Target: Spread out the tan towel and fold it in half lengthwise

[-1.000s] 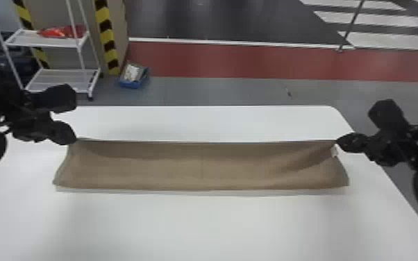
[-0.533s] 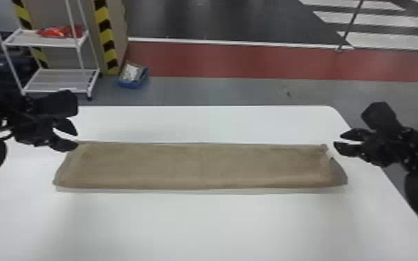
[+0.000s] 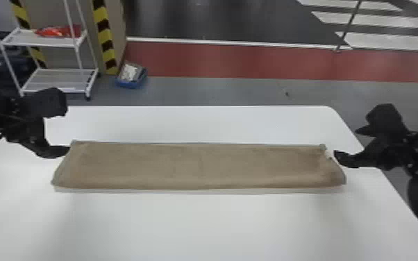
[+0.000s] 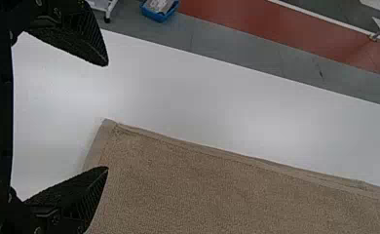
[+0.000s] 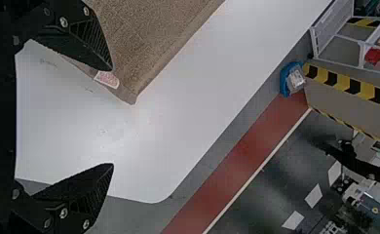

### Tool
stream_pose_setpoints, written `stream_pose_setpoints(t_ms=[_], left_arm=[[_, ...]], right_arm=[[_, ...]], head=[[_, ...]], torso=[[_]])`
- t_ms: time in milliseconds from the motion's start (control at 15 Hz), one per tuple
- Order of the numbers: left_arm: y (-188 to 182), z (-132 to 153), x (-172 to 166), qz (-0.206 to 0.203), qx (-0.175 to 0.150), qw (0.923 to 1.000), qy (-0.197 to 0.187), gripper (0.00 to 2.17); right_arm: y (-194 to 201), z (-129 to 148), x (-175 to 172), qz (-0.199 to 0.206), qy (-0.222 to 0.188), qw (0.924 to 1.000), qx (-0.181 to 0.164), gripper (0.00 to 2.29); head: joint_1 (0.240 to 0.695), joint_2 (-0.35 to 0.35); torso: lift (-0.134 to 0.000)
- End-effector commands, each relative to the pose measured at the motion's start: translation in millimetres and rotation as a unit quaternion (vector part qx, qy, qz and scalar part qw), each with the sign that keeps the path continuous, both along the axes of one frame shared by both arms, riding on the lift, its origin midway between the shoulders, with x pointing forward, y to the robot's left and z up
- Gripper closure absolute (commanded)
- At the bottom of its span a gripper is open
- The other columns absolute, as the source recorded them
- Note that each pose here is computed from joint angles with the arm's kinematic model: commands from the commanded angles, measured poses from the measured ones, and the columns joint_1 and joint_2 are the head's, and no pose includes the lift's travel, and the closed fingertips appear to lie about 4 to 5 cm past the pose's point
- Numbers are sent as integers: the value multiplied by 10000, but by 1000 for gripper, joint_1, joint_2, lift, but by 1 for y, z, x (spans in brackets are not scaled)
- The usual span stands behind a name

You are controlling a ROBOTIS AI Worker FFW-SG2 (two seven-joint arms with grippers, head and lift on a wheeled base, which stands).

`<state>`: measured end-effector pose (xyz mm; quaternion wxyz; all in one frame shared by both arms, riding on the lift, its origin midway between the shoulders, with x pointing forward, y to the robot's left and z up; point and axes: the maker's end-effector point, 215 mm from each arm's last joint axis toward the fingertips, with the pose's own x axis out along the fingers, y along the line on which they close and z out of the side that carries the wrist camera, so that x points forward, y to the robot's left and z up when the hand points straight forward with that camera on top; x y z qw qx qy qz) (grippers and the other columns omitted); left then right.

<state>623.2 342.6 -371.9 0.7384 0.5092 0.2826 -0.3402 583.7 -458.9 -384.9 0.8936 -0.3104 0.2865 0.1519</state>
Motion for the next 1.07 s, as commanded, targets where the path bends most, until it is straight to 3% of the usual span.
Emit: stream_pose_setpoints(t_ms=[0, 1000], left_arm=[[5, -2, -6, 36, -31, 10000, 12, 80], [31, 5, -27, 104, -57, 9999, -11, 70]], right_arm=[[-2, 2, -3, -31, -21, 10000, 18, 117], [9, -6, -19, -202, 108, 9995, 238, 117]], head=[[695, -105], [695, -76]], torso=[[-125], [-125]])
